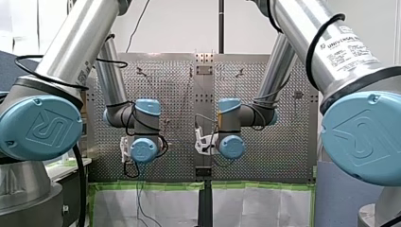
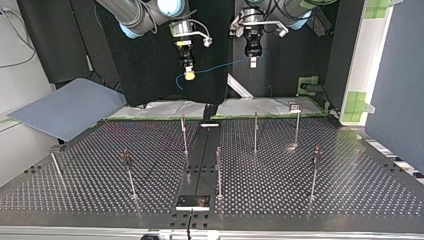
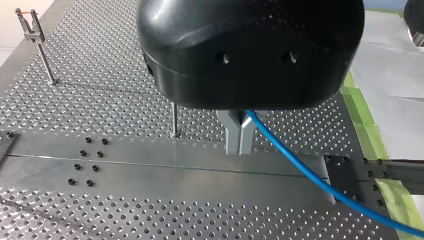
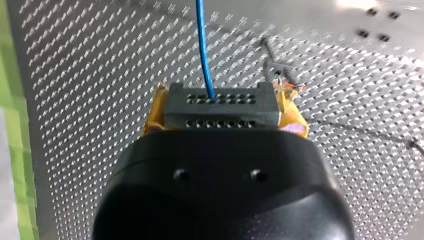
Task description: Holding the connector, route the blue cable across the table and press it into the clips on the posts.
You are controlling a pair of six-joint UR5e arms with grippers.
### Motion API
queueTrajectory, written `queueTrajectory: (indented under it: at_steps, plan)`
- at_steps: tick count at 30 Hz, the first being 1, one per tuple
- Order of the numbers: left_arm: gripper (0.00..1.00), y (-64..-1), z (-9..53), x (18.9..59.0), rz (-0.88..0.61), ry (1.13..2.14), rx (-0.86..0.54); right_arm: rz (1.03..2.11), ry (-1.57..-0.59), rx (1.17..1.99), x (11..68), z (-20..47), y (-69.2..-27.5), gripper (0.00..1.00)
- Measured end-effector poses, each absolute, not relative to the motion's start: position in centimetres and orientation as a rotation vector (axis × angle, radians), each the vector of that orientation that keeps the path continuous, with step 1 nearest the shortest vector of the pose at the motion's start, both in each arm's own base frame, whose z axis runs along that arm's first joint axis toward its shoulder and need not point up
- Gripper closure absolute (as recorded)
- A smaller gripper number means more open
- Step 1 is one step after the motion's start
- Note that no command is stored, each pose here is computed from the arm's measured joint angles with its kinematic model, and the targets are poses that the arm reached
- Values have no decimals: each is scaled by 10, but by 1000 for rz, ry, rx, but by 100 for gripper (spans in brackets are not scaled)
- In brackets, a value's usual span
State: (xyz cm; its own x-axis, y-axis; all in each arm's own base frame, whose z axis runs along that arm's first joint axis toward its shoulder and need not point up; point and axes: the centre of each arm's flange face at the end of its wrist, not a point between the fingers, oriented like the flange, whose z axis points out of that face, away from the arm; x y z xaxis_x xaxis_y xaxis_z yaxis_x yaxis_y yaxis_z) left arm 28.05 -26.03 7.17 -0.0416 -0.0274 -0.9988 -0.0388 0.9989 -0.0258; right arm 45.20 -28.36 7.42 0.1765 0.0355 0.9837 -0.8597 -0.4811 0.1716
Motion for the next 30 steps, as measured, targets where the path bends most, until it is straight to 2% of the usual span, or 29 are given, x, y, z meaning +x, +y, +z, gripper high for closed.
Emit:
queueTrajectory:
  at_steps: [10,18,30]
  plan:
    - [100,-260,72,280,9,1613,-51,1306,-804,1749,443,65,-276,100]
    - [100,-259,73,282,21,1612,-56,1289,-804,1769,441,64,-274,100]
    - [100,-241,108,306,121,1574,-173,1454,-796,1707,468,119,-279,100]
